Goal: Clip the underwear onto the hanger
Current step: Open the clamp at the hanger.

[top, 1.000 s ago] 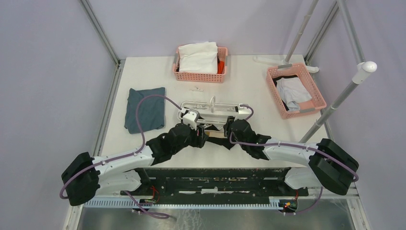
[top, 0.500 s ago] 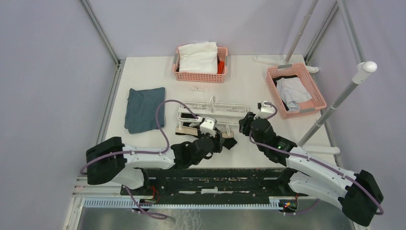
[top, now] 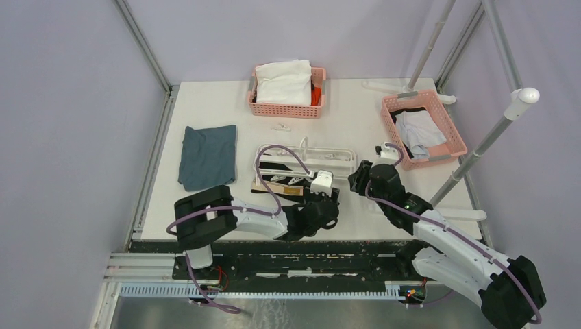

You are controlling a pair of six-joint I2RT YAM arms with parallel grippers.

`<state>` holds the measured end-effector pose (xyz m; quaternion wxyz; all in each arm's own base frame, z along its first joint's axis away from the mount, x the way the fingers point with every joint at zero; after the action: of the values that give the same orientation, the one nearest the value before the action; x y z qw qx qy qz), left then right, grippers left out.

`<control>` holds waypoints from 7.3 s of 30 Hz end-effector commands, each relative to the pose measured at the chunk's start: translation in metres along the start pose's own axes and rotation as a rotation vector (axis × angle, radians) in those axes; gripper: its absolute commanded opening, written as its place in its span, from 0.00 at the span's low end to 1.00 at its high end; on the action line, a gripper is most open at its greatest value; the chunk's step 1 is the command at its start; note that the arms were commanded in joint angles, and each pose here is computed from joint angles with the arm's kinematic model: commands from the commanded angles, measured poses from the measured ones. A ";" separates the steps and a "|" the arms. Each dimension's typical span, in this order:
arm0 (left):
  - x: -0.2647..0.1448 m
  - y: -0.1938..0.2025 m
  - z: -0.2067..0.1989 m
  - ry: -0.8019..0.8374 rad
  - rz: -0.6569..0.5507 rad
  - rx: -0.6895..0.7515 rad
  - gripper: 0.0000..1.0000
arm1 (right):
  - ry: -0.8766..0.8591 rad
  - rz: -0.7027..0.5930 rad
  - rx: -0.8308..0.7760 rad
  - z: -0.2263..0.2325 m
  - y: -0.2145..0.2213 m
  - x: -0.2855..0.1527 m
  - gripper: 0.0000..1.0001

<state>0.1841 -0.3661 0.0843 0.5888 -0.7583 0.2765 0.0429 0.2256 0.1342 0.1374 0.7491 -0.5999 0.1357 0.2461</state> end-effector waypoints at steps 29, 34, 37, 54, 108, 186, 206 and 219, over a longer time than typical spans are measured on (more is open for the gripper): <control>0.032 -0.016 0.009 0.001 -0.086 0.039 0.09 | -0.282 -0.055 0.001 0.020 0.009 -0.028 0.52; 0.009 -0.026 0.012 0.144 -0.114 0.038 0.03 | -0.435 -0.099 0.058 0.035 0.012 -0.036 0.52; -0.005 -0.032 0.012 0.246 -0.157 0.007 0.03 | -0.510 -0.107 0.066 0.044 0.014 -0.038 0.52; 0.023 -0.019 -0.021 0.128 -0.128 -0.156 0.44 | -0.137 -0.155 0.185 -0.009 0.014 -0.031 0.54; 0.073 -0.033 0.001 -0.248 -0.091 -0.146 0.64 | -0.141 -0.148 0.131 -0.014 0.012 -0.048 0.54; -0.047 -0.085 0.048 0.421 -0.508 0.072 0.03 | -0.556 -0.225 0.137 0.111 -0.004 -0.063 0.48; -0.058 -0.098 0.045 0.452 -0.540 0.109 0.03 | -0.507 -0.401 0.129 0.158 -0.024 -0.036 0.58; -0.068 -0.082 0.054 0.508 -0.500 0.092 0.03 | -0.618 -0.480 0.135 0.164 -0.024 -0.037 0.62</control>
<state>0.1961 -0.2693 0.1434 0.5707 -0.7577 0.2036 -0.2423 0.1883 0.2755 0.1693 0.7919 -0.5298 -0.1487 0.2647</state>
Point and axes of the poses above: each gripper's point midway between its finger pads, its own x axis out along the fingers, its own z axis along the line the jaws close on, y = z × x, the point moved 4 cm from there along -x, back along the fingers, and after that the axes turned 8 degrees about -x, right-handed, at the moved point
